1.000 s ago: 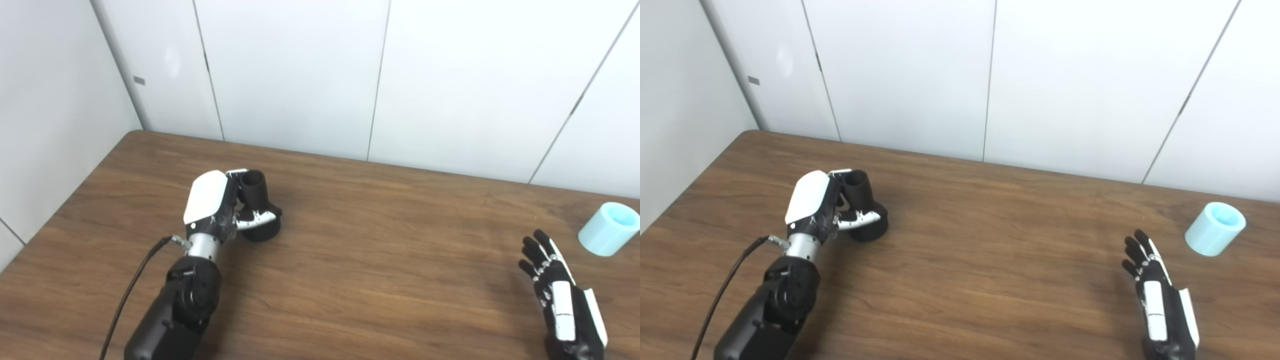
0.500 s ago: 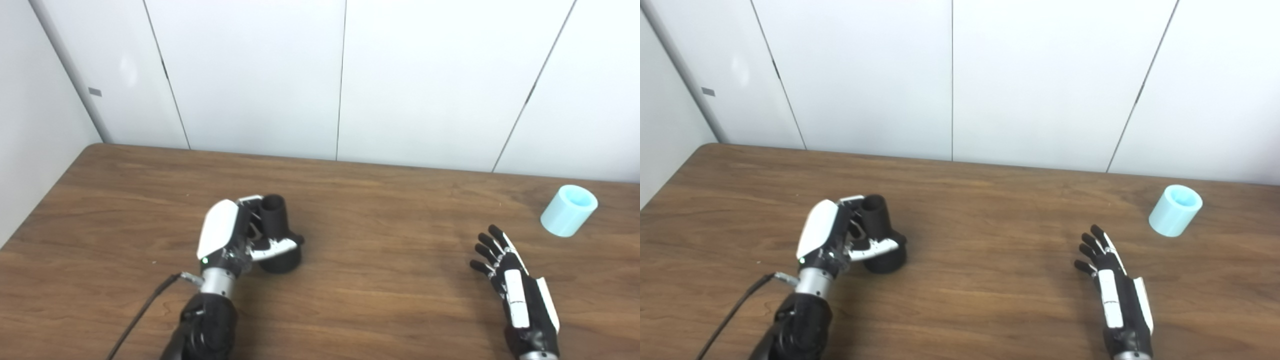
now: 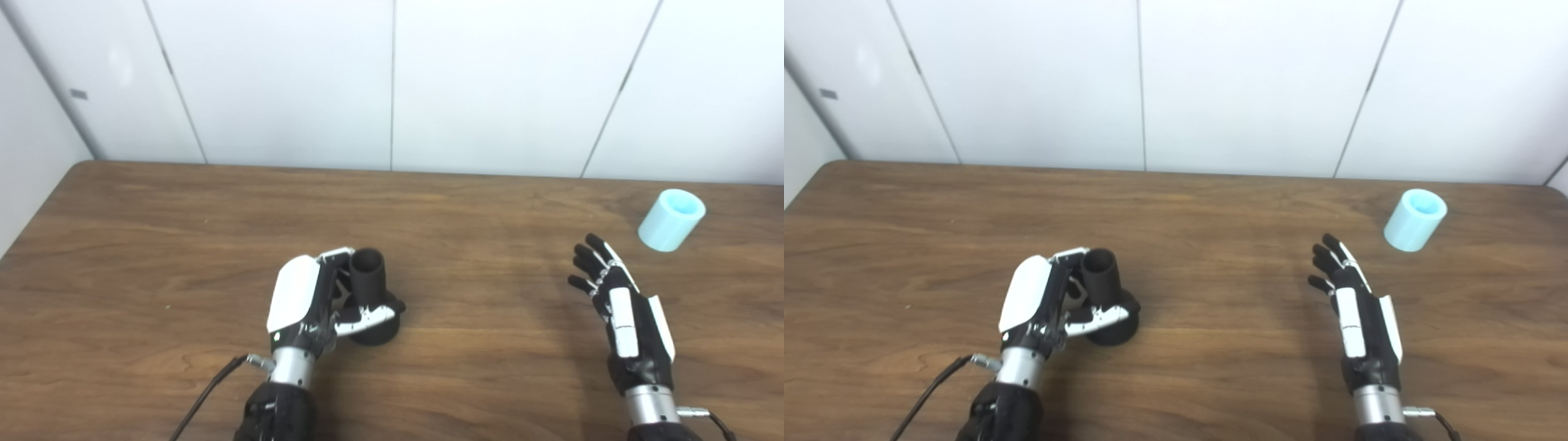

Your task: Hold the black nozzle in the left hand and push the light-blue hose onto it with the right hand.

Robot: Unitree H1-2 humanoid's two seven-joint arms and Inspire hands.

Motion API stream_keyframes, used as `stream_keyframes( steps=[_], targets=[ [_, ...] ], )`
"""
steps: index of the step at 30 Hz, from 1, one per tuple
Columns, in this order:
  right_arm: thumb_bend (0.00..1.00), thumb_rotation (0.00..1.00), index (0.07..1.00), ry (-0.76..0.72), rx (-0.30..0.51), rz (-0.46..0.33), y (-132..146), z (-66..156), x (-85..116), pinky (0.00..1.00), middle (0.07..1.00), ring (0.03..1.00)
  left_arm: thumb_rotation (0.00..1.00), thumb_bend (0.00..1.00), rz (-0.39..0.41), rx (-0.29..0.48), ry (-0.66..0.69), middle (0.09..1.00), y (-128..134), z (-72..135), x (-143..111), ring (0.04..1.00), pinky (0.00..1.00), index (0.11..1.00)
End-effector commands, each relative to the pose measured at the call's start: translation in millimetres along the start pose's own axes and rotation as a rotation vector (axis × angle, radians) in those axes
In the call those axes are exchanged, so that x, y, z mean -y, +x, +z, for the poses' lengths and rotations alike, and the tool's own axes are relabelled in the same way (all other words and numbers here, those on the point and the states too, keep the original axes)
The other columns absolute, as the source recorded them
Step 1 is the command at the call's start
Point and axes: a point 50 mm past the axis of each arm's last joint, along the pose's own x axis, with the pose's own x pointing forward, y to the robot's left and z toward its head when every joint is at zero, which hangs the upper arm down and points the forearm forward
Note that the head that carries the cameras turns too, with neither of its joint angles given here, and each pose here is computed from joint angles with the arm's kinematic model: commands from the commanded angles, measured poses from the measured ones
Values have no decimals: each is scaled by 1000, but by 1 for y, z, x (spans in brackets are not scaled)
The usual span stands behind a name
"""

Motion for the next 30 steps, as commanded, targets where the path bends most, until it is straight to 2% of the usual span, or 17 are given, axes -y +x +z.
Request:
stream_keyframes(
  steps=[1, 7, 10, 16, 18, 21, 23, 24, 27, 28, 30],
  targets=[
    [533, 987, 874, -10, 82, -12, 8, 16, 8, 792, 861, 860, 0, 523, -29, -5, 8, 506, -11, 3, 7, 467, 407, 475],
    [527, 951, 881, -56, 107, -6, 12, 20, 17, 778, 873, 857, 0, 524, -53, 13, 7, 494, -27, 8, 19, 470, 426, 481],
    [514, 917, 869, -60, 128, -14, 15, 32, 18, 740, 861, 841, 0, 524, -63, 16, 1, 493, -33, 6, 25, 474, 430, 481],
    [521, 715, 836, -124, 201, -23, 21, 67, 22, 701, 842, 832, 0, 523, -63, 15, 1, 503, -40, -4, 32, 478, 431, 478],
    [495, 604, 812, -134, 213, -47, 23, 80, 24, 695, 824, 814, 0, 523, -58, 13, 1, 502, -42, -8, 34, 478, 429, 479],
    [512, 443, 801, -147, 239, -87, 28, 98, 31, 664, 818, 793, 0, 524, -58, 4, 3, 490, -43, -13, 34, 474, 427, 483],
    [531, 387, 794, -179, 261, -104, 32, 107, 36, 659, 808, 780, 0, 524, -61, 3, 5, 483, -44, -14, 35, 470, 421, 485],
    [537, 376, 790, -232, 286, -122, 34, 114, 40, 654, 804, 774, 0, 524, -64, 3, 3, 482, -45, -16, 36, 469, 420, 486],
    [575, 432, 786, -395, 319, -166, 39, 134, 51, 603, 790, 700, 0, 525, -71, 6, 5, 477, -49, -21, 38, 461, 404, 487],
    [597, 420, 785, -450, 323, -181, 41, 140, 53, 580, 777, 630, 0, 524, -73, 10, 10, 485, -50, -23, 38, 462, 404, 485],
    [611, 348, 792, -531, 323, -206, 44, 148, 54, 566, 775, 567, 0, 524, -77, 14, 15, 483, -52, -27, 38, 458, 400, 485]
  ],
)
